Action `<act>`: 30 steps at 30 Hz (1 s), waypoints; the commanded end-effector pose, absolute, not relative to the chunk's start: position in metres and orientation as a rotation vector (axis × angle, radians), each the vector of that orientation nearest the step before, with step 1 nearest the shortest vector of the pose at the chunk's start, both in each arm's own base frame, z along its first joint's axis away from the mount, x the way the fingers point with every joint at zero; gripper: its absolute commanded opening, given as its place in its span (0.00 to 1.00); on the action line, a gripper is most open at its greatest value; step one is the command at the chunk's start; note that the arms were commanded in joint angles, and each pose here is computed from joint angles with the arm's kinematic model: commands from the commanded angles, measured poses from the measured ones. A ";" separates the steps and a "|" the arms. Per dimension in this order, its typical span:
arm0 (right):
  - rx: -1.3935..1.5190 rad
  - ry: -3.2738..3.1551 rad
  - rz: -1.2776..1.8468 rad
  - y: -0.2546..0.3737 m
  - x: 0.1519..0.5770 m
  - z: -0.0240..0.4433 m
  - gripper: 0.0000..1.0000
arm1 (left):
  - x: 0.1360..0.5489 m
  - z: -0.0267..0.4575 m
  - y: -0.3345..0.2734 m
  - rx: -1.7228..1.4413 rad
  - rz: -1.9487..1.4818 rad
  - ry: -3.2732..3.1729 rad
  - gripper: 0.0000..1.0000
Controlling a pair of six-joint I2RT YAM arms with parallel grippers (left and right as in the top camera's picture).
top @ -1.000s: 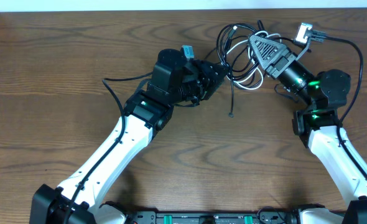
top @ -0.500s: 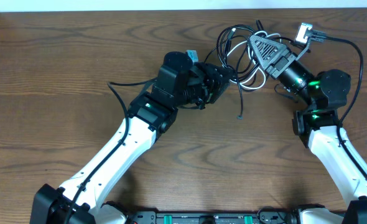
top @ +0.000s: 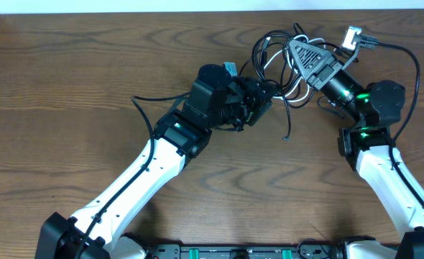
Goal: Untangle cables
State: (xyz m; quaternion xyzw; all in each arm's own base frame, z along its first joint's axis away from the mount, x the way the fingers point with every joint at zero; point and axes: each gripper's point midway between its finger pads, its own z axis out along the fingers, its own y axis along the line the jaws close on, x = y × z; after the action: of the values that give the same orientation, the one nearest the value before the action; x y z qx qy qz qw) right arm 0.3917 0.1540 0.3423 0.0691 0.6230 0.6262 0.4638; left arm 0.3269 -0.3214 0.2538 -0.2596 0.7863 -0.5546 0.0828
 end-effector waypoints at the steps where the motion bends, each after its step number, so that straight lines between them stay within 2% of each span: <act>1: 0.162 1.499 1.553 0.156 0.389 0.356 0.01 | 0.329 0.253 -0.321 -0.787 -1.638 2.329 0.39; 7: 0.177 1.503 1.570 0.156 0.388 0.356 0.01 | 0.335 0.252 -0.317 -0.814 -1.605 2.302 0.08; 20: 0.186 1.539 1.585 0.159 0.388 0.349 0.01 | 0.360 0.249 -0.296 -0.853 -1.457 2.198 0.08; 30: 0.270 1.684 1.571 0.161 0.393 0.316 0.01 | 0.385 0.250 -0.260 -0.439 -1.225 2.170 0.07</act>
State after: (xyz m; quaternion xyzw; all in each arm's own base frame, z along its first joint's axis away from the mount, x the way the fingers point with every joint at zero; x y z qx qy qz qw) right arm 0.3966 0.1564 0.3086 0.1215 0.6643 0.6213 0.3974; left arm 0.3788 -0.2691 0.2494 -0.2405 0.8005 -0.4911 0.2454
